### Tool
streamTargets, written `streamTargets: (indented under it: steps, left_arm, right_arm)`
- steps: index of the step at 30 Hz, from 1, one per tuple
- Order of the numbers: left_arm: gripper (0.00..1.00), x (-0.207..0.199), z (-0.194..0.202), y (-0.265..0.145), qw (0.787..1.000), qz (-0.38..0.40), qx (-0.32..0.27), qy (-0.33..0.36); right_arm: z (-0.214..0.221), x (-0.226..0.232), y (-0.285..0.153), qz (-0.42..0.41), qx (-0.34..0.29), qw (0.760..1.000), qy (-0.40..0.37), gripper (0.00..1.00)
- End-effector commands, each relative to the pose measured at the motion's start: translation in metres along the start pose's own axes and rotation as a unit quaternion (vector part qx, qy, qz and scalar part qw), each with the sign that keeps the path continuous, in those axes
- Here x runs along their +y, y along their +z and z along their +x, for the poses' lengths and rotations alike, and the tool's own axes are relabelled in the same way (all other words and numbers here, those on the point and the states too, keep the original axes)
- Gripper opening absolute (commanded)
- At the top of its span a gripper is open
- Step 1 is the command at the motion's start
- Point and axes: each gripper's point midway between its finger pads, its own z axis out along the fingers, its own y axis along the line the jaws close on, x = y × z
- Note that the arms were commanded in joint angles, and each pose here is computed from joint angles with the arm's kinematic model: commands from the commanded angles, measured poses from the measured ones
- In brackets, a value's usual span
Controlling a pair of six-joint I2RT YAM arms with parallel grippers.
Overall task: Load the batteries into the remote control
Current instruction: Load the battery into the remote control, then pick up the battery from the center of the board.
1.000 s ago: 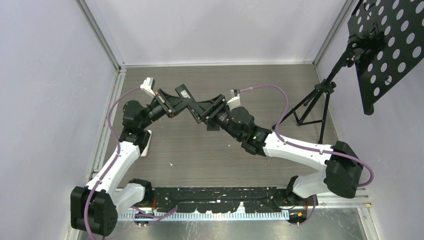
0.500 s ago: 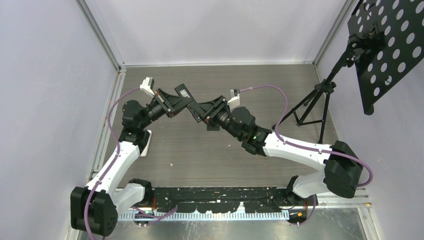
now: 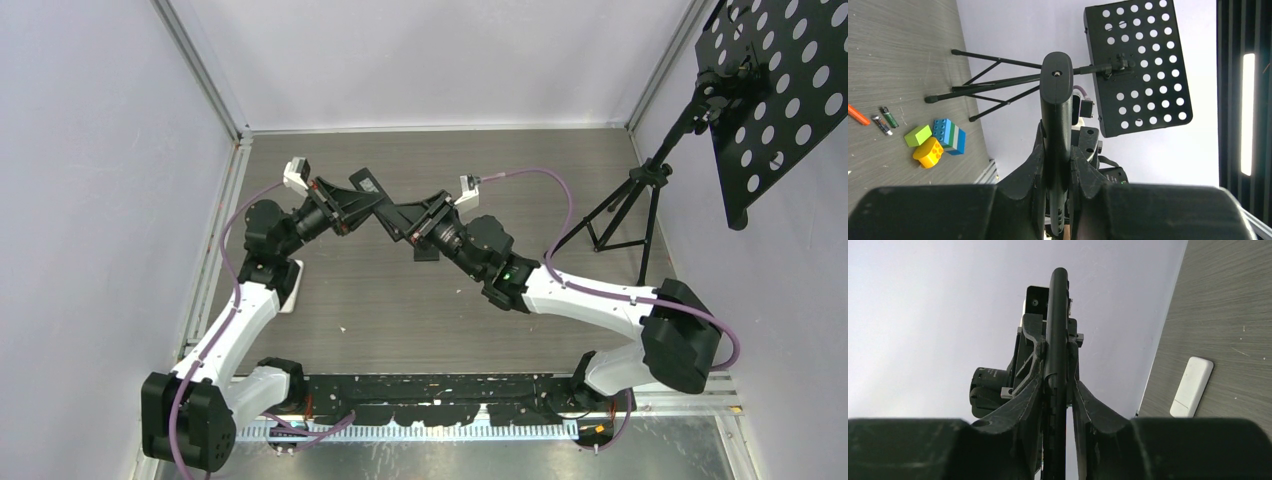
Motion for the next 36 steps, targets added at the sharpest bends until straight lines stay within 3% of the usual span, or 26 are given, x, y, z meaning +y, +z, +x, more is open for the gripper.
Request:
streamTargets:
  steps: [1, 3, 6, 14, 19, 22, 29, 36]
  left_arm:
    - [0.00, -0.028, 0.007, -0.003, 0.999, 0.033, 0.013, 0.021]
    - [0.00, -0.022, 0.006, -0.002, 0.999, 0.024, 0.013, 0.023]
    - [0.00, -0.016, 0.005, -0.001, 0.999, 0.019, 0.012, 0.038]
    - [0.00, -0.006, 0.005, 0.000, 0.998, 0.013, 0.019, 0.065]
    - [0.00, -0.002, 0.007, -0.001, 0.994, 0.002, 0.024, 0.102]
    - [0.00, 0.013, 0.008, -0.004, 0.989, -0.029, 0.027, 0.146]
    - [0.00, 0.028, 0.019, -0.019, 0.964, -0.039, 0.050, 0.259]
    - [0.00, 0.010, 0.033, -0.029, 0.942, 0.008, 0.071, 0.329]
  right_arm:
    - [0.002, 0.000, 0.000, -0.014, 0.002, 0.999, -0.028, 0.44]
    - [-0.002, 0.004, -0.003, -0.016, -0.003, 0.999, -0.032, 0.60]
    - [-0.010, 0.008, -0.008, -0.016, -0.010, 0.999, -0.039, 0.73]
    - [-0.025, 0.017, -0.028, -0.028, 0.001, 0.997, -0.074, 0.76]
    - [-0.040, 0.004, -0.046, 0.021, 0.017, 0.991, -0.132, 0.72]
    - [-0.059, -0.030, -0.062, 0.126, 0.015, 0.966, -0.225, 0.72]
    - [-0.101, -0.131, -0.121, 0.400, 0.044, 0.846, -0.349, 0.69]
    - [-0.114, -0.194, -0.135, 0.487, 0.090, 0.788, -0.366, 0.57]
